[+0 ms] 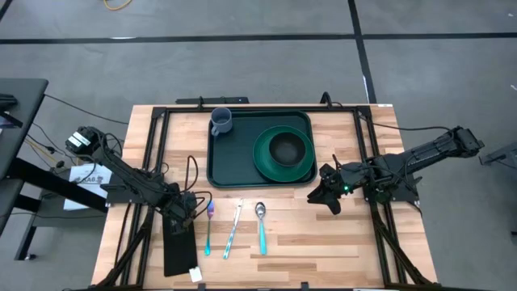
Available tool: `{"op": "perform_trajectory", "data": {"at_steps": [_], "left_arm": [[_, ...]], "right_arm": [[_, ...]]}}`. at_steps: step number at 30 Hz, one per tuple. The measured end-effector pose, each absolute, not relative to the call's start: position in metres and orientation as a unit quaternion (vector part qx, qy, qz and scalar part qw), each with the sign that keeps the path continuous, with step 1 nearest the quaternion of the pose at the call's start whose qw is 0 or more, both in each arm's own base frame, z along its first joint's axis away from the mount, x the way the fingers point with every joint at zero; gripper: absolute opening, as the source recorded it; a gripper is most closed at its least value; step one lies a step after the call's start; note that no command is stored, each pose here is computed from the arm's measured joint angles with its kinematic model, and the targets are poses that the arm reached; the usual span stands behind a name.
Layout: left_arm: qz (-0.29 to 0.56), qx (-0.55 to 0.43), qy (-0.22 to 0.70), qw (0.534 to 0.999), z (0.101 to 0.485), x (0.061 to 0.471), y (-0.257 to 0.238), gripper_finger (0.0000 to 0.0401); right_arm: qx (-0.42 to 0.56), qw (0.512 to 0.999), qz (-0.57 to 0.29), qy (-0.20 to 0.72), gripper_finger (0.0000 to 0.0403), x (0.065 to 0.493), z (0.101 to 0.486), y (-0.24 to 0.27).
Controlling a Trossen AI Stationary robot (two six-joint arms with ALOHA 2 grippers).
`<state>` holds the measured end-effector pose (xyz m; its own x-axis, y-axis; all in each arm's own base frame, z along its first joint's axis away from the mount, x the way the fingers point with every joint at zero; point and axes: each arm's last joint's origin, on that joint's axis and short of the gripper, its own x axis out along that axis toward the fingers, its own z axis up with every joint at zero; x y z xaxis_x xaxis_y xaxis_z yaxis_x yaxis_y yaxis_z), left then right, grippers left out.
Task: Set up tray
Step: Put the black napkin on the left side of the green plate on the black tray
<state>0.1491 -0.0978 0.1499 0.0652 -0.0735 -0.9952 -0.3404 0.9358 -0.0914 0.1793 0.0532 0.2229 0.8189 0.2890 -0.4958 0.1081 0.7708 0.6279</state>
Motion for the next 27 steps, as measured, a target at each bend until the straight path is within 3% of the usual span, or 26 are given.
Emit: {"op": "perform_trajectory", "data": {"at_steps": [10,18,27], "left_arm": [[0.096,-0.152,0.673,0.717,0.1499,0.1496,-0.0977,0.0199],[0.047,-0.139,0.655,0.742,0.1509,0.1569,-0.1002,0.0199],[0.072,-0.133,0.654,0.741,0.1475,0.1589,-0.0923,0.0199]], "right_arm": [[0.334,0.894,0.049,0.296,0.0108,0.1794,0.2229,0.053],[0.335,0.893,0.051,0.295,0.0108,0.1795,0.2232,0.0532],[0.335,0.893,0.051,0.295,0.0108,0.1795,0.2231,0.0532]]}}
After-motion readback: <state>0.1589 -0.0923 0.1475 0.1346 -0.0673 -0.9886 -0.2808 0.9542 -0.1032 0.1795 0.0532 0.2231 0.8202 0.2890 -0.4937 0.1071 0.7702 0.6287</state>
